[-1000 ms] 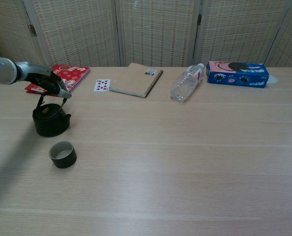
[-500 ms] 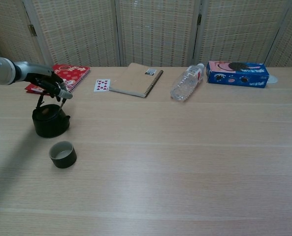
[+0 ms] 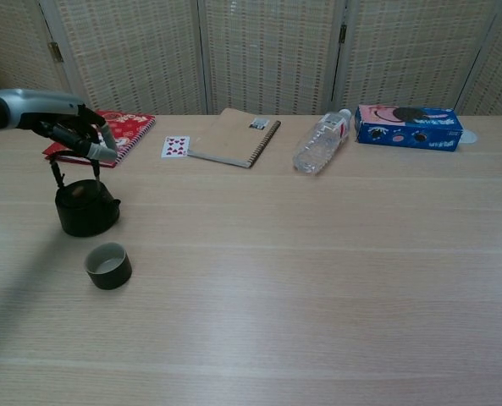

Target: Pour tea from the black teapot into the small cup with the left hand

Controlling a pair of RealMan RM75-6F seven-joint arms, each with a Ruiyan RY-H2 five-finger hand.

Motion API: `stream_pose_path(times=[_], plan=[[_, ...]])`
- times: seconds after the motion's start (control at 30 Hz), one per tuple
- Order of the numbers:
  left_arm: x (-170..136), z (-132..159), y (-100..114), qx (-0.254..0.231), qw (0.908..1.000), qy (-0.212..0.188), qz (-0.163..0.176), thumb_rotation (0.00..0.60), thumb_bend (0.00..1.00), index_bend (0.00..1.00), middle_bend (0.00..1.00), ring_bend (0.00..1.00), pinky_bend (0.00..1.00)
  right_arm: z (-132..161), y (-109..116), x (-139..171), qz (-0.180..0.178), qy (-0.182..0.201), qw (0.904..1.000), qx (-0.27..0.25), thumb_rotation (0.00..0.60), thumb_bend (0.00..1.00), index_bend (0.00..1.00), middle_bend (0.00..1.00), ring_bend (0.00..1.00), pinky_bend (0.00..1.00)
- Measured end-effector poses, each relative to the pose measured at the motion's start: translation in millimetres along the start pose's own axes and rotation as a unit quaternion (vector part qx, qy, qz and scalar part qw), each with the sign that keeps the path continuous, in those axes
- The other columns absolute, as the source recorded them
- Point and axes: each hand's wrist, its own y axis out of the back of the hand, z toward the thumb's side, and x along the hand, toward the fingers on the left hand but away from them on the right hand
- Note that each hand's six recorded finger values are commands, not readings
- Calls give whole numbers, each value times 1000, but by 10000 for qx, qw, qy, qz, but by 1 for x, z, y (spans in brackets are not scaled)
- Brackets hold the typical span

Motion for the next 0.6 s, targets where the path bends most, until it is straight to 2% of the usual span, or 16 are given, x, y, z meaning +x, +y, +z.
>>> stream_pose_path(times=[0.17, 0.27, 0.33, 0.4, 0.47, 0.6], plan=[[-28, 6, -2, 105, 9994, -256, 220, 308, 183, 381, 512, 418, 0, 1, 0, -2, -1, 64, 10000, -7, 586, 282, 100, 124, 181, 20], [-39, 6, 0, 161, 9986, -337, 375, 311, 185, 371, 506, 393, 0, 1, 2, -3, -28, 87, 10000, 6, 587, 282, 100, 124, 181, 20], [-44, 4, 1, 213, 9980, -357, 476, 401, 186, 339, 473, 358, 0, 1, 3, -3, -44, 91, 9999, 7, 588, 282, 100, 124, 181, 20], [-48, 2, 0, 309, 9974, -352, 551, 550, 187, 286, 413, 319, 0, 1, 4, -3, -62, 89, 9999, 8, 589, 282, 100, 124, 181, 20], [-51, 1, -2, 478, 9968, -342, 545, 589, 187, 229, 349, 271, 0, 0, 4, -3, -64, 78, 9999, 10, 590, 281, 100, 124, 182, 20], [-55, -1, -10, 869, 9947, -308, 459, 599, 188, 141, 229, 183, 0, -1, 3, -2, -58, 55, 10000, 1, 589, 282, 100, 124, 182, 20]])
